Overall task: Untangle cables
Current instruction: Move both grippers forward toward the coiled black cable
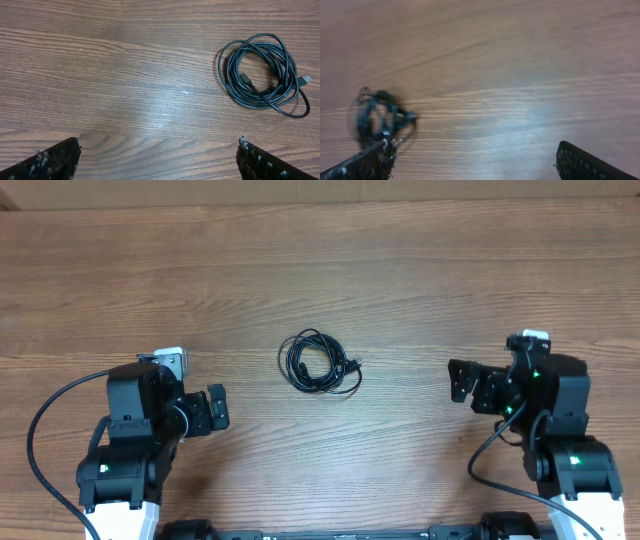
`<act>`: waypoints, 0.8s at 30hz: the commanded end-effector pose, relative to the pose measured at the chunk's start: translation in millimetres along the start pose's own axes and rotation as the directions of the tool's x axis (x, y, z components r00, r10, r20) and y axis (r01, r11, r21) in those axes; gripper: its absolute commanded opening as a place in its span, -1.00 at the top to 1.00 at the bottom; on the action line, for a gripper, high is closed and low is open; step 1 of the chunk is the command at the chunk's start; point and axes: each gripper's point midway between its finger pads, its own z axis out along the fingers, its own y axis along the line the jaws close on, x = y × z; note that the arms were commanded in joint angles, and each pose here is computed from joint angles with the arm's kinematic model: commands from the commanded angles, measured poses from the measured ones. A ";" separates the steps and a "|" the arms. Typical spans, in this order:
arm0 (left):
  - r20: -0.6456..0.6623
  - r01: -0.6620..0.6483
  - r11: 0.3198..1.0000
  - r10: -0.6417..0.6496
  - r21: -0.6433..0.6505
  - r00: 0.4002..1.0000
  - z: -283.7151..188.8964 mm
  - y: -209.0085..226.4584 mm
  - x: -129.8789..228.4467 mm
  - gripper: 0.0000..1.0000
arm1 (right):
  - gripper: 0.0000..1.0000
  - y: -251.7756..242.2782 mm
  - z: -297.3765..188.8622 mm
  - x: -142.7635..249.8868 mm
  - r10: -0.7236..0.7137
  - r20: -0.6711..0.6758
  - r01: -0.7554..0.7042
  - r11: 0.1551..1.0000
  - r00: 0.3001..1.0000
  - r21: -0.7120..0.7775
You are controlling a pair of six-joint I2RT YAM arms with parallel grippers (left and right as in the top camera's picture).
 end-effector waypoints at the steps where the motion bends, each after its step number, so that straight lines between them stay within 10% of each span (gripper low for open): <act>1: 0.033 0.029 0.999 -0.030 0.032 0.999 -5.5 -5.1 -11.2 -0.99 | -1.00 27.1 -8.1 -17.1 -0.006 0.039 0.012 0.990 0.999 -0.144; 12: 0.255 -0.057 0.971 -0.004 0.231 0.967 -14.1 -43.8 -72.0 -1.00 | -1.00 26.6 0.9 -22.9 -0.004 0.024 0.007 0.990 1.000 -0.141; 24: -0.029 -0.083 0.985 0.088 0.149 0.996 30.0 -61.1 -68.1 -1.00 | -1.00 42.8 15.6 -31.4 -0.097 -0.159 0.082 0.992 0.982 -0.097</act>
